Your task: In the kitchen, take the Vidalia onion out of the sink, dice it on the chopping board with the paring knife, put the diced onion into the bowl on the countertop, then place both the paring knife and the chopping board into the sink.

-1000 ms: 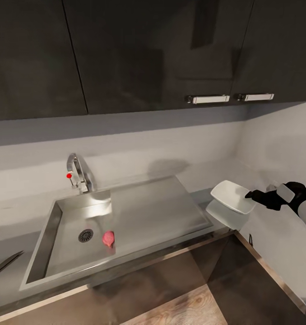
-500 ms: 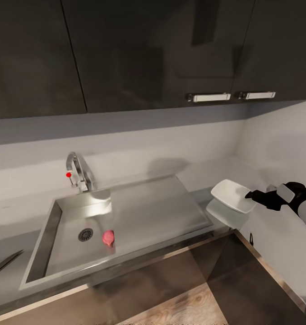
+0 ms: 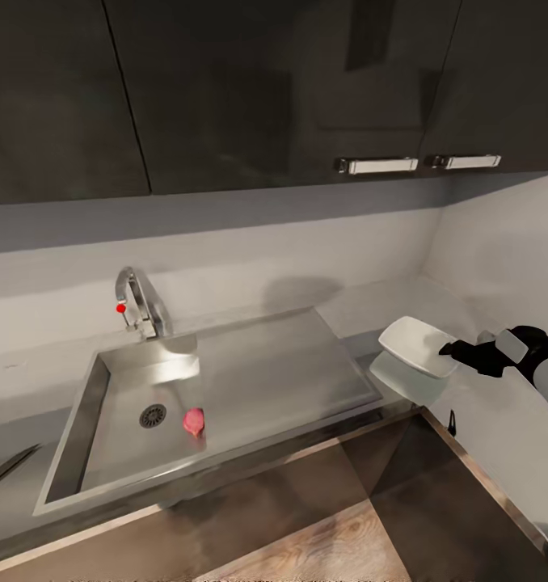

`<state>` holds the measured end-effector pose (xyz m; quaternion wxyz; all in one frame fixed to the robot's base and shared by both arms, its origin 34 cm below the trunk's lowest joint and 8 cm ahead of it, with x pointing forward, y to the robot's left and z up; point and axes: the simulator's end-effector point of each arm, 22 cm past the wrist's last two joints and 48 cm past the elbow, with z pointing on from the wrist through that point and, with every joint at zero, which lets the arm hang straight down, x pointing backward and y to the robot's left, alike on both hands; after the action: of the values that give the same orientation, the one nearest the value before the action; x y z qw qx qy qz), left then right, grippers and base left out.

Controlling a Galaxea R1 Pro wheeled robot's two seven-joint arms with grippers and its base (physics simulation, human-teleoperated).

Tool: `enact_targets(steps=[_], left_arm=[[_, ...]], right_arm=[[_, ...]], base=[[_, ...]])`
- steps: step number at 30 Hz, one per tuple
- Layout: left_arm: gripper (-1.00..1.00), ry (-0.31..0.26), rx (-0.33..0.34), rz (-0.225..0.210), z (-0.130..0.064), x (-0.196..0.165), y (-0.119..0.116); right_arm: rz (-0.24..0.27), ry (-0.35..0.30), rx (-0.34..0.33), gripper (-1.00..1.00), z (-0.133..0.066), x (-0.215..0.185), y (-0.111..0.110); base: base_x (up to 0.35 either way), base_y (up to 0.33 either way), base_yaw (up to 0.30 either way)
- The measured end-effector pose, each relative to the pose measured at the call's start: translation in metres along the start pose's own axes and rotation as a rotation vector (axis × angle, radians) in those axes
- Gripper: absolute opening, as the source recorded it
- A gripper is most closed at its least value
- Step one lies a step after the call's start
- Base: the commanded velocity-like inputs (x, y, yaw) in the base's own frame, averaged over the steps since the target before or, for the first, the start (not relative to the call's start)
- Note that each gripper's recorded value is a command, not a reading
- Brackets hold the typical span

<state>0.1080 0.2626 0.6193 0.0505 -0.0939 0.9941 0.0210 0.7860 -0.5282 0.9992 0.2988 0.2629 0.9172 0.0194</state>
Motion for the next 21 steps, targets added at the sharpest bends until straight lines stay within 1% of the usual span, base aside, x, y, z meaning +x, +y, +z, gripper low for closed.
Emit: enact_targets(steps=[21], left_arm=[[1.0, 0.033, -0.006, 0.002, -0.002, 0.013, 0.003]], right_arm=[[-0.004, 0.03, 0.016, 1.0, 0.018, 0.013, -0.005]], base=[[0.0, 0.0, 0.0]])
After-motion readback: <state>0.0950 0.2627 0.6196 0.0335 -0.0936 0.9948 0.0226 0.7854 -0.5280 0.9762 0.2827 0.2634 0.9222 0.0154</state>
